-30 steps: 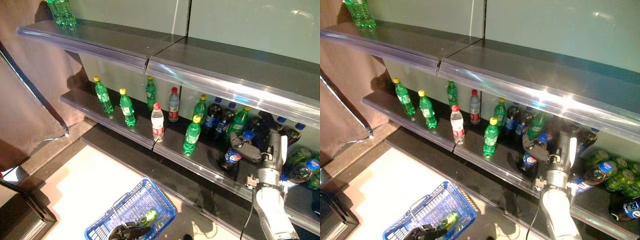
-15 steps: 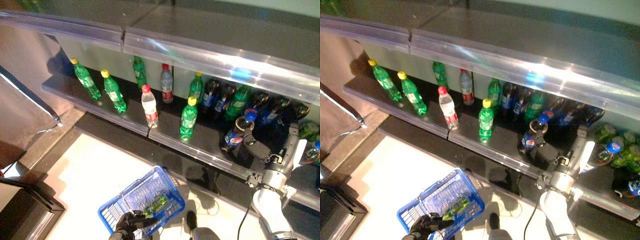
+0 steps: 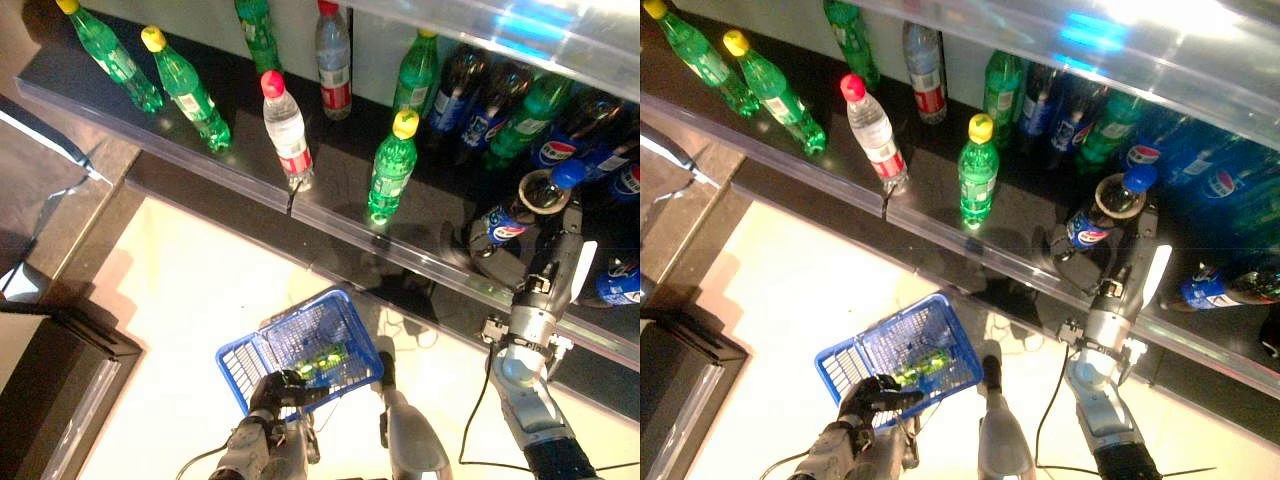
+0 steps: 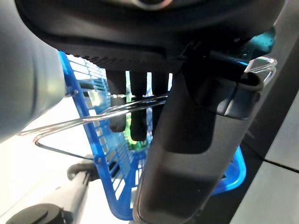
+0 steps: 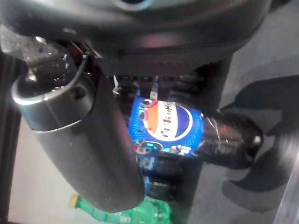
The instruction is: Pick up the drink and place into the basket.
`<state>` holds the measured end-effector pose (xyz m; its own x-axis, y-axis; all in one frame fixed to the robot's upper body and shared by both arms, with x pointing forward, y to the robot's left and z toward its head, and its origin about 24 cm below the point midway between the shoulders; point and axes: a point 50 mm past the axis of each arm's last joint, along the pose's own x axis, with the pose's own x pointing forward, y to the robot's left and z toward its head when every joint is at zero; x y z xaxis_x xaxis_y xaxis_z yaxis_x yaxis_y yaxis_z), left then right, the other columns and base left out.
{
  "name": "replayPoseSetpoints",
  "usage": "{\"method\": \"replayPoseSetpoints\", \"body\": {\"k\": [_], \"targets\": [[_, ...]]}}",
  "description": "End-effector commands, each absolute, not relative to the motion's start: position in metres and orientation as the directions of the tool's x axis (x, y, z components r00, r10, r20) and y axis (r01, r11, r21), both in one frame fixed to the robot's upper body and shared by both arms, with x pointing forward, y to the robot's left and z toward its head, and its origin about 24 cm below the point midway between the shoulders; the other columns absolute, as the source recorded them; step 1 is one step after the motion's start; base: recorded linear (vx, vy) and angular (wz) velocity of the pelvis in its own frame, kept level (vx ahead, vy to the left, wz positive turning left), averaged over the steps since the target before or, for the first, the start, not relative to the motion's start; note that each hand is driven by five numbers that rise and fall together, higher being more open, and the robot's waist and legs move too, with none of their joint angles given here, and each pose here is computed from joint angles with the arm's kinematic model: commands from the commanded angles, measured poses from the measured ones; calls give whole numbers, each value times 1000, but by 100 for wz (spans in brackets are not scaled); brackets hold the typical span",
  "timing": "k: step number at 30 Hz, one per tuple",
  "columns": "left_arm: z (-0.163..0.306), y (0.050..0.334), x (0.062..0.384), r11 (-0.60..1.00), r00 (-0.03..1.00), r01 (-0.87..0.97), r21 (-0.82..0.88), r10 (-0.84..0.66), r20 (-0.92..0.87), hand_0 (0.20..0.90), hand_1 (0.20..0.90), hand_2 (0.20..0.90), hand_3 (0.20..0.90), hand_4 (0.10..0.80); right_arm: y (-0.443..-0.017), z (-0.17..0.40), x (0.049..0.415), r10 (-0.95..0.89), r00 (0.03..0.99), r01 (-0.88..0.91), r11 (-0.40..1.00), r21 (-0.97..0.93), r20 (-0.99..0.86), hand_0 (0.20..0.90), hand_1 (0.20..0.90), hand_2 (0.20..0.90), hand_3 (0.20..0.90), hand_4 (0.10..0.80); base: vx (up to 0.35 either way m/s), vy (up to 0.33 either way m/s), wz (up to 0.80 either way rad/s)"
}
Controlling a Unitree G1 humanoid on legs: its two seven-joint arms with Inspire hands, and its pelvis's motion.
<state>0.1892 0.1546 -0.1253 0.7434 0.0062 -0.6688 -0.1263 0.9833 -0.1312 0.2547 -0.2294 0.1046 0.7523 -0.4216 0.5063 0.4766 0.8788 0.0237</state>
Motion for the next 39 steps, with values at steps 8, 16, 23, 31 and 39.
{"method": "replayPoseSetpoints", "body": {"k": [8,16,23,31,39], "targets": [[-131,196,170,981,710,-192,-17,127,-693,300,300,300,200,100,-218,151,267,-396,627,394,904,166,671,900,900,900,900,800,-5,-39,2],[-125,196,182,984,736,-177,-18,120,-666,300,300,300,200,100,-227,161,288,-487,598,458,859,228,637,900,900,900,900,800,-2,-5,0],[-111,191,200,982,805,-185,-41,128,-580,300,300,300,200,100,-248,174,307,-517,580,524,829,197,630,900,900,900,900,800,0,0,0],[-107,185,205,986,815,-156,-57,95,-572,300,300,300,200,100,-262,203,314,-529,507,559,803,208,680,900,900,900,900,800,4,2,3],[-107,188,203,989,818,-138,-56,82,-569,300,300,300,200,100,-271,215,311,-546,455,569,786,242,704,300,300,300,200,100,1,-1,0]]}}
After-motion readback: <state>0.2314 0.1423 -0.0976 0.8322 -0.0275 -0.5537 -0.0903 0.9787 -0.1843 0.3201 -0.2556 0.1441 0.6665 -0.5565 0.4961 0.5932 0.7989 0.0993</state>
